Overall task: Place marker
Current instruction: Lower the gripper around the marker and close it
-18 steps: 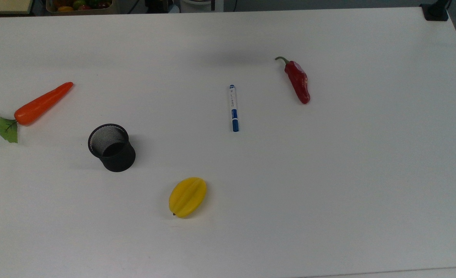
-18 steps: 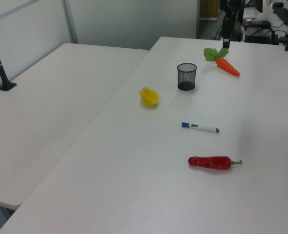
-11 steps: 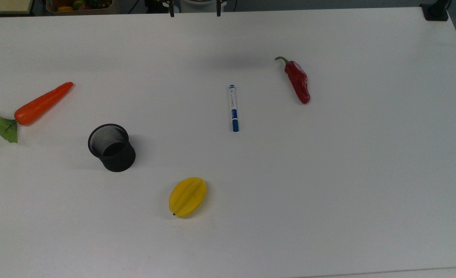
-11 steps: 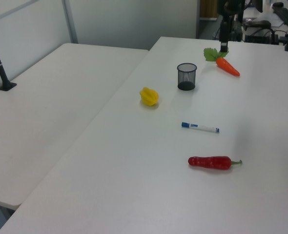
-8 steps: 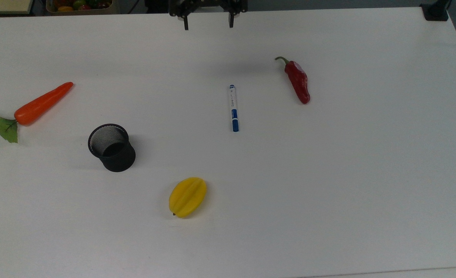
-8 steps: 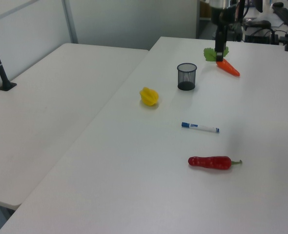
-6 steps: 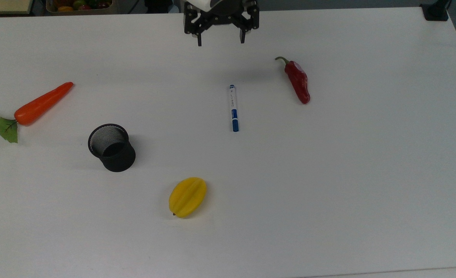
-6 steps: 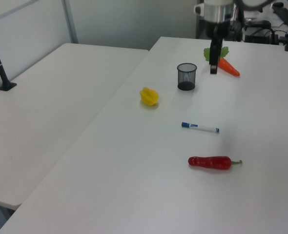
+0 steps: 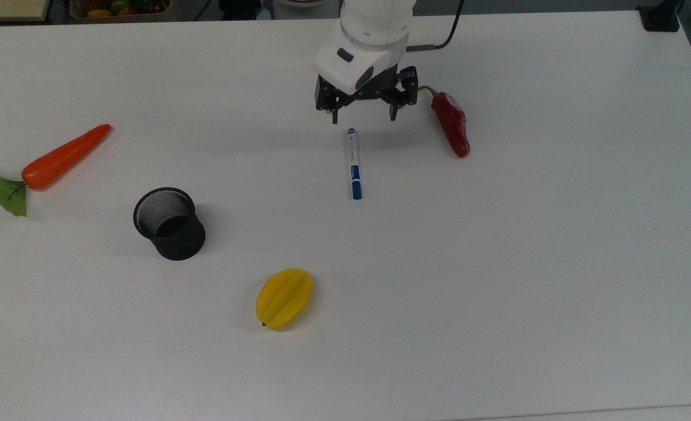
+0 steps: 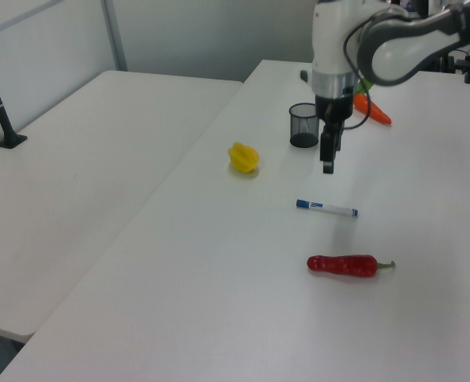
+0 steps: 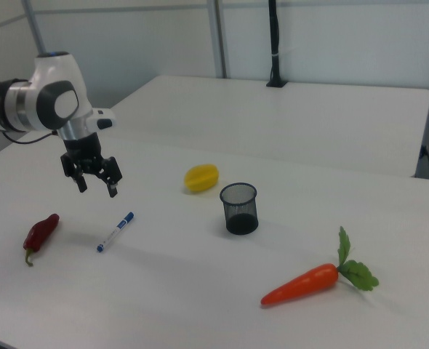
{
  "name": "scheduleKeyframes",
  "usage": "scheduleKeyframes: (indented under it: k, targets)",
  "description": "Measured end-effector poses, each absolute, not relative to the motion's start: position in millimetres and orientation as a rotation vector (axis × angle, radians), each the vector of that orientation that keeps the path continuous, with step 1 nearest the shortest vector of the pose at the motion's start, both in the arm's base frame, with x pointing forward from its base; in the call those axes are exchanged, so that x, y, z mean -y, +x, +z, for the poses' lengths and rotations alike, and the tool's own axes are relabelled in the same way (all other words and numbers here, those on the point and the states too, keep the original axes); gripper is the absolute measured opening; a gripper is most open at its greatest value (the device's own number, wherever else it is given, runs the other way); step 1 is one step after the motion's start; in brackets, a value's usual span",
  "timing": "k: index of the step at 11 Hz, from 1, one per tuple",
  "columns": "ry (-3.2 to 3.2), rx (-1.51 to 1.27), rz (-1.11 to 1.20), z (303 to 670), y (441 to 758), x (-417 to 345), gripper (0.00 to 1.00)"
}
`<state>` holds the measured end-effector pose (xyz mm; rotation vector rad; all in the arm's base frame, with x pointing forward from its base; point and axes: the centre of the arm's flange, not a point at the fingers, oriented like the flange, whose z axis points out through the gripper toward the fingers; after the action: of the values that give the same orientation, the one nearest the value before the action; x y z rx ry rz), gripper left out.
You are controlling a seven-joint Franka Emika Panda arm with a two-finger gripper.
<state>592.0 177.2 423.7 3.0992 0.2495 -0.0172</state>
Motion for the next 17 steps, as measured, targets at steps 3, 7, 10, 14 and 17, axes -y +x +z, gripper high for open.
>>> scheduleKeyframes:
  k: [3, 7, 10, 14, 17]
  targets:
    - [3.106, -0.253, -0.003, 379.5, 605.2, -186.9, 1.00]
    - [3.109, -0.251, 0.011, 348.1, 614.5, -187.5, 0.94]
    - [3.098, -0.248, 0.047, 328.0, 623.8, -179.8, 0.78]
    - [3.100, -0.241, 0.075, 306.3, 631.2, -174.6, 0.31]
    - [3.097, -0.244, 0.076, 305.3, 631.5, -174.7, 0.19]
